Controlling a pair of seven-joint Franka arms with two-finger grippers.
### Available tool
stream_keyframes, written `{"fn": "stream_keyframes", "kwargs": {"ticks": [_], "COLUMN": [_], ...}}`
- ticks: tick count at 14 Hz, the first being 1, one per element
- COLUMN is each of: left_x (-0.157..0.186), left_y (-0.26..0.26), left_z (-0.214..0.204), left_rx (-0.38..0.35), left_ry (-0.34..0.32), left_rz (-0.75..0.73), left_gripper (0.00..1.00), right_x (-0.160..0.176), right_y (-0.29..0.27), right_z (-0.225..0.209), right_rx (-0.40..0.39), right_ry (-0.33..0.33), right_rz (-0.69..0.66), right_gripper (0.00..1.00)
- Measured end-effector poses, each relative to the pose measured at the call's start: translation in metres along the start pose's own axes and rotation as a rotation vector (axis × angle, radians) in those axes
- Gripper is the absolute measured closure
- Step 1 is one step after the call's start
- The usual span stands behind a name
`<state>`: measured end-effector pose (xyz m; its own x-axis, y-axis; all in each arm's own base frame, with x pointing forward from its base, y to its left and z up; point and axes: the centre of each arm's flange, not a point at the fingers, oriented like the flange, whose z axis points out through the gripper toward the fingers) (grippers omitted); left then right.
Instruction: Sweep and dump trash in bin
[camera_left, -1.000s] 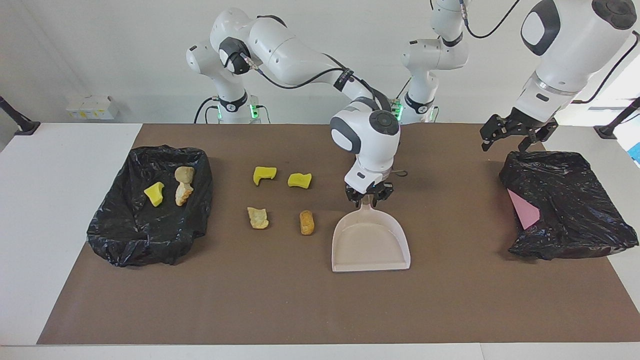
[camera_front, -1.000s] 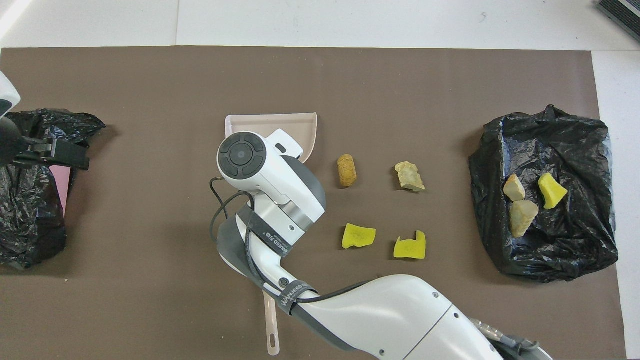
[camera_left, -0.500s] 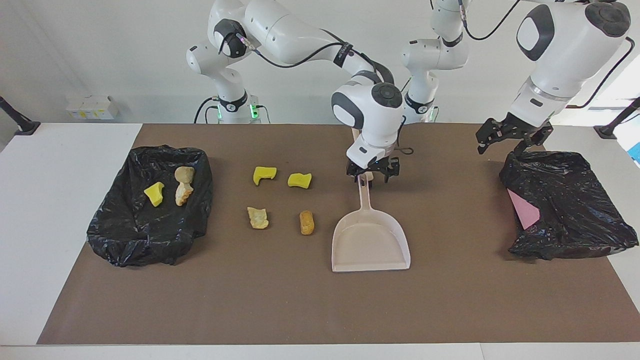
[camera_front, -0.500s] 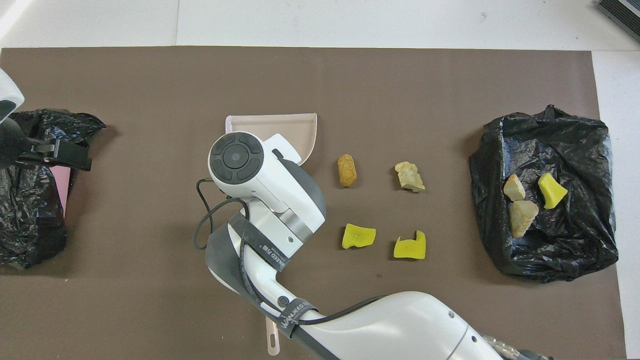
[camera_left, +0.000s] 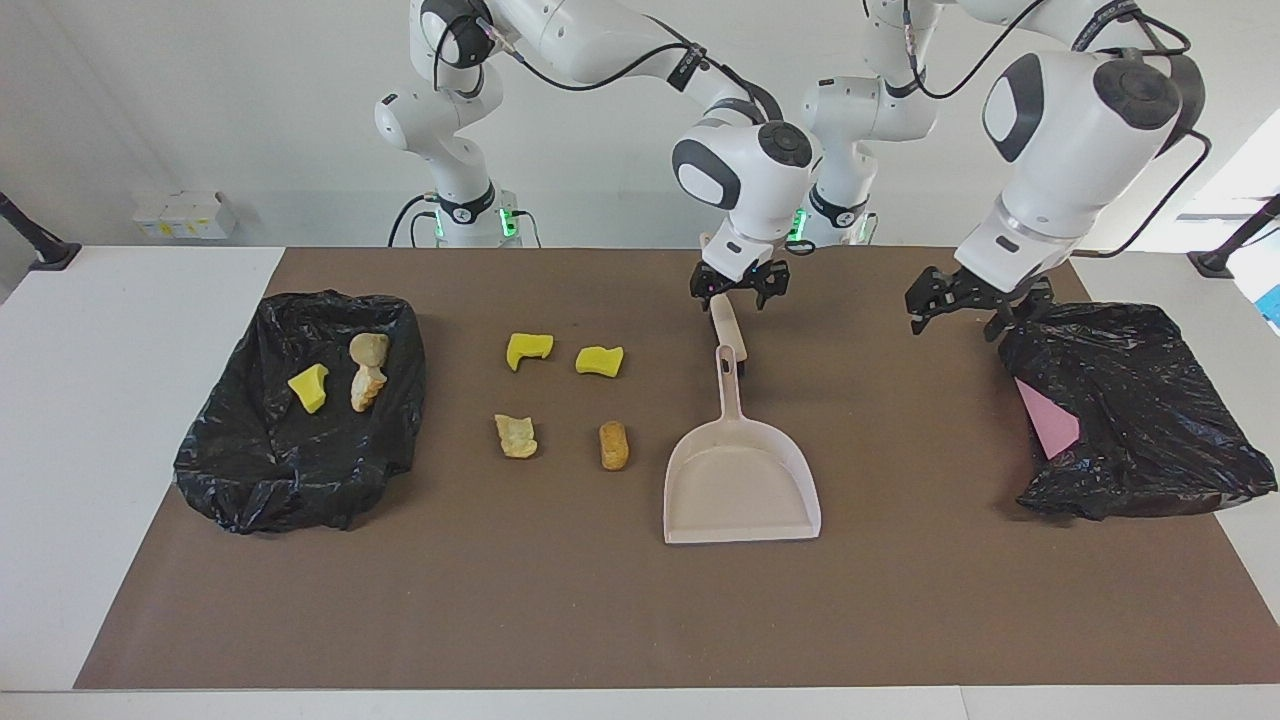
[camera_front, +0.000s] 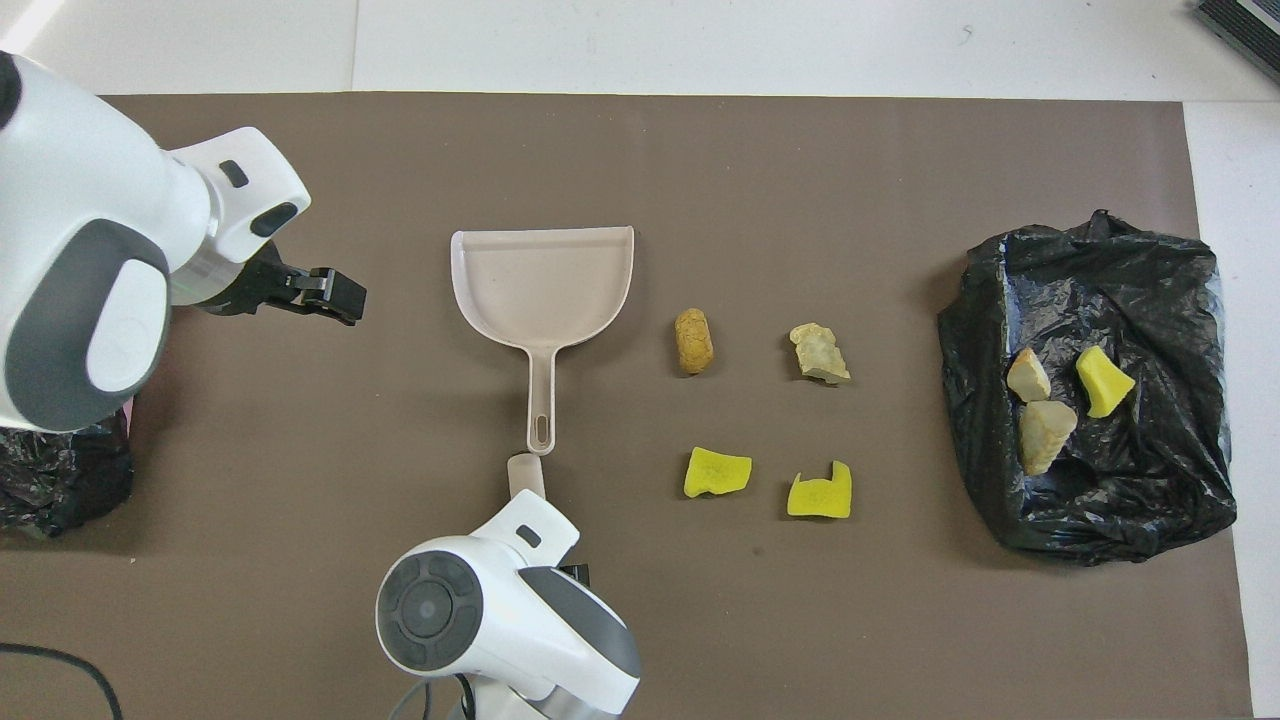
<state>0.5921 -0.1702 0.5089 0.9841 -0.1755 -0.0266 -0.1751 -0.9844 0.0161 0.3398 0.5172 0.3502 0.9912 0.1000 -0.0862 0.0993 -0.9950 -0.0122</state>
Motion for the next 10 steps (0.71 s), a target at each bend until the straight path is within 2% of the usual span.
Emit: {"fn": "stream_keyframes", "kwargs": {"ticks": [4, 7, 10], "left_x": [0.012, -0.003, -0.026], "left_y": [0.073, 0.114, 0.144], "left_z": [0.060, 0.111, 0.150], "left_rx": [0.003, 0.003, 0.007], "left_ry": [0.011, 0.015, 0.008], "left_rz": [-0.012, -0.034, -0.057], "left_gripper": [0.00, 0.00, 0.00], "right_x": [-0.042, -0.049, -0.047], "right_y": [0.010, 0.014, 0.016], "right_z": [0.017, 0.015, 0.015], "right_rx": [0.001, 0.003, 0.004], "right_ry": [-0.007, -0.012, -0.013], "right_rz": [-0.026, -0.023, -0.017], "right_gripper": [0.00, 0.05, 0.37]}}
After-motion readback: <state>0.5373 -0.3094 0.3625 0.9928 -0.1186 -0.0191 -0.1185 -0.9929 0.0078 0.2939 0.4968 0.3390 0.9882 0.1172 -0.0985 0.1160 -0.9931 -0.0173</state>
